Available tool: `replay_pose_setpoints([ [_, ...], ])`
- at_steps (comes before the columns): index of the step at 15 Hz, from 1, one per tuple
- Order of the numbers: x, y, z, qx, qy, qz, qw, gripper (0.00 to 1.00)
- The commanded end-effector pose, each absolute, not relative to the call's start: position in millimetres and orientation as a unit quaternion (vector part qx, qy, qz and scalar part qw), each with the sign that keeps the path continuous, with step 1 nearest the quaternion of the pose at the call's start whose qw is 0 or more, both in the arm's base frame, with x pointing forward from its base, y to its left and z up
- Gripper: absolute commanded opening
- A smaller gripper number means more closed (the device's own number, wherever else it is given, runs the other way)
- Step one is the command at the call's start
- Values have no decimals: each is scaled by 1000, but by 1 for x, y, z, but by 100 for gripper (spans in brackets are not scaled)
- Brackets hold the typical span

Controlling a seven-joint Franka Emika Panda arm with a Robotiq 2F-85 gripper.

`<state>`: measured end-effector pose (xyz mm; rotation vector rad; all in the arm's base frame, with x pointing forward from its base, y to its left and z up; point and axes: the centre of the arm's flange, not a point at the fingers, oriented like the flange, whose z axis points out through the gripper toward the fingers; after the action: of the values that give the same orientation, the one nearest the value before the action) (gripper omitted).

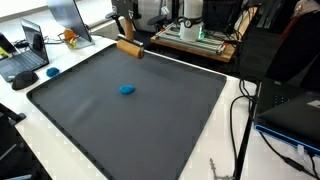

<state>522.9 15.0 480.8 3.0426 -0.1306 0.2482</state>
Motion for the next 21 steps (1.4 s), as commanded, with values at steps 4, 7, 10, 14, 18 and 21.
replay_pose_setpoints([
  [4, 581, 2, 424, 997, -36, 46, 47, 21],
  [7, 597, -3, 404, 997, -43, 37, 47, 21],
  [10, 608, -6, 388, 997, -51, 29, 51, 21],
  [14, 618, -9, 370, 997, -57, 27, 50, 21],
  [18, 621, -15, 355, 997, -67, 24, 40, 21],
  [21, 622, -21, 343, 996, -76, 25, 38, 21],
])
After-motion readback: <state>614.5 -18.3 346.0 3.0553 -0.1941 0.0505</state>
